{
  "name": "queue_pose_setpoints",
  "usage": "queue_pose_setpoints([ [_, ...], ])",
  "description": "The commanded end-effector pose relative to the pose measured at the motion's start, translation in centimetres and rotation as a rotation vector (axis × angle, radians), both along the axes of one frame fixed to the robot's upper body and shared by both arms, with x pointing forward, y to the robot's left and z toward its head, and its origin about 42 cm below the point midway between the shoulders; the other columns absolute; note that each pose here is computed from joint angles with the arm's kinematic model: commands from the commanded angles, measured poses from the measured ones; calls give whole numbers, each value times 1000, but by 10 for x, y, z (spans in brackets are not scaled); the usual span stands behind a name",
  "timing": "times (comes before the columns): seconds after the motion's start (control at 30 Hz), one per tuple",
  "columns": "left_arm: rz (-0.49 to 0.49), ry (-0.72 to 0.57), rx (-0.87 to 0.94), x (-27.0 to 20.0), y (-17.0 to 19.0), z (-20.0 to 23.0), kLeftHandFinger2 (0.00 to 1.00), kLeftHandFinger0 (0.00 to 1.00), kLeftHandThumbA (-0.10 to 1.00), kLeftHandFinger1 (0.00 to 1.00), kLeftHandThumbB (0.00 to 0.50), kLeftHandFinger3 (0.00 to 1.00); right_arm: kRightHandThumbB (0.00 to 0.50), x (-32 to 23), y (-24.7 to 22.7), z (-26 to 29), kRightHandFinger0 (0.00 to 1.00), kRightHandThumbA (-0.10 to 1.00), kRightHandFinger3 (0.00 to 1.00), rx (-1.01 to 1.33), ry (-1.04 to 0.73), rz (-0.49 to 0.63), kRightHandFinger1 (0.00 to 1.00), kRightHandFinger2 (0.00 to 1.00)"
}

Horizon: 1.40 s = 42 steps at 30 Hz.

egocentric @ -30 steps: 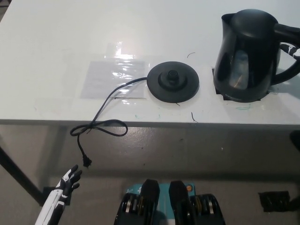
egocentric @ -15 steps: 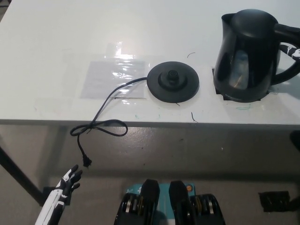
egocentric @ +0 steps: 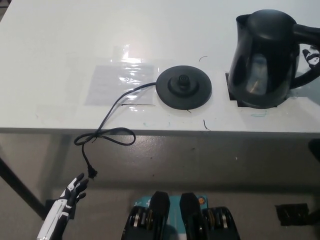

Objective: A kettle and its base are kept separately on the desk infront of the robot and the robot uses its right hand to lift the kettle by its handle and places it on its base to align it correctly.

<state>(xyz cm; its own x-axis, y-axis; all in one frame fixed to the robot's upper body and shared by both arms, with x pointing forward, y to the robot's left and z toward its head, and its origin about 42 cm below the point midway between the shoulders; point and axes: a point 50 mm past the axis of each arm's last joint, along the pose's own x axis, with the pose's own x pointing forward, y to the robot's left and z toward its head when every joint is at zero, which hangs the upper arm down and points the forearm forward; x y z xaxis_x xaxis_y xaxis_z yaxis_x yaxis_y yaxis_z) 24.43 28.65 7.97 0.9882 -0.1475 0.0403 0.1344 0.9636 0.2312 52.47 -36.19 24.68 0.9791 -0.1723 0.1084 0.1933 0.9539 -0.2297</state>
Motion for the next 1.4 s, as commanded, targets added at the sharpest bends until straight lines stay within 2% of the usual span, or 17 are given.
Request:
queue_pose_setpoints([
  [0.0,-15,-37,-7,5,6,8,1000,1000,1000,1000,360,1000,168,16,-3,45,87,-100,870,-80,-74,-74,462,866],
  [0.07,-18,-35,-7,5,7,9,1000,1000,1000,1000,356,1000,177,16,-3,44,119,-100,856,-70,-74,-68,506,860],
  [0.17,-15,-38,-6,6,6,11,1000,1000,1000,1000,361,1000,180,15,-5,43,112,-100,817,-65,-93,-61,498,798],
  [0.27,-14,-42,-4,8,7,12,1000,1000,1000,1000,362,1000,179,16,-7,46,137,-100,835,-47,-99,-58,530,817],
  [0.53,-11,-44,23,10,8,14,1000,1000,1000,1000,370,1000,163,15,-10,53,96,-100,832,-31,-136,-50,516,811],
  [0.67,-9,-37,34,10,8,13,1000,1000,1000,1000,379,1000,145,13,-6,58,55,-100,828,-22,-185,-68,469,782],
  [0.7,-13,-38,31,10,8,13,1000,1000,1000,1000,376,1000,136,13,-2,61,24,-100,799,36,-232,-74,418,734],
  [0.73,-14,-38,30,11,8,13,1000,1000,1000,1000,376,1000,136,14,0,61,20,-100,796,71,-252,-74,414,730],
  [0.77,-17,-38,26,10,8,12,1000,1000,1000,1000,362,1000,122,13,5,64,1,-100,748,165,-294,-68,401,742],
  [0.83,-16,-35,24,9,7,12,1000,1000,1000,1000,364,1000,131,14,10,67,0,-100,695,269,-316,-81,411,751],
  [0.93,-15,-39,31,7,6,10,1000,1000,1000,1000,370,1000,109,15,19,73,3,-100,684,459,-388,-70,431,775],
  [1.0,-14,-36,28,8,7,10,1000,1000,1000,1000,372,1000,112,15,25,78,0,-100,669,522,-418,-81,403,737],
  [1.13,-17,-28,24,6,7,8,1000,1000,1000,1000,377,1000,127,11,36,88,0,-100,597,590,-464,-85,294,679],
  [1.2,-16,-24,27,6,7,7,1000,1000,1000,1000,386,1000,144,9,41,95,0,-100,468,626,-482,-87,240,636],
  [1.23,-15,-21,28,6,7,7,1000,1000,1000,1000,388,1000,136,9,43,98,0,-100,411,629,-490,-87,224,625],
  [1.27,-17,-26,31,6,7,7,1000,1000,1000,1000,380,1000,140,9,45,101,0,-100,373,630,-500,-84,239,638],
  [1.37,-21,-29,30,6,7,8,1000,1000,1000,1000,378,1000,136,7,50,107,0,-100,388,634,-512,-83,267,657],
])
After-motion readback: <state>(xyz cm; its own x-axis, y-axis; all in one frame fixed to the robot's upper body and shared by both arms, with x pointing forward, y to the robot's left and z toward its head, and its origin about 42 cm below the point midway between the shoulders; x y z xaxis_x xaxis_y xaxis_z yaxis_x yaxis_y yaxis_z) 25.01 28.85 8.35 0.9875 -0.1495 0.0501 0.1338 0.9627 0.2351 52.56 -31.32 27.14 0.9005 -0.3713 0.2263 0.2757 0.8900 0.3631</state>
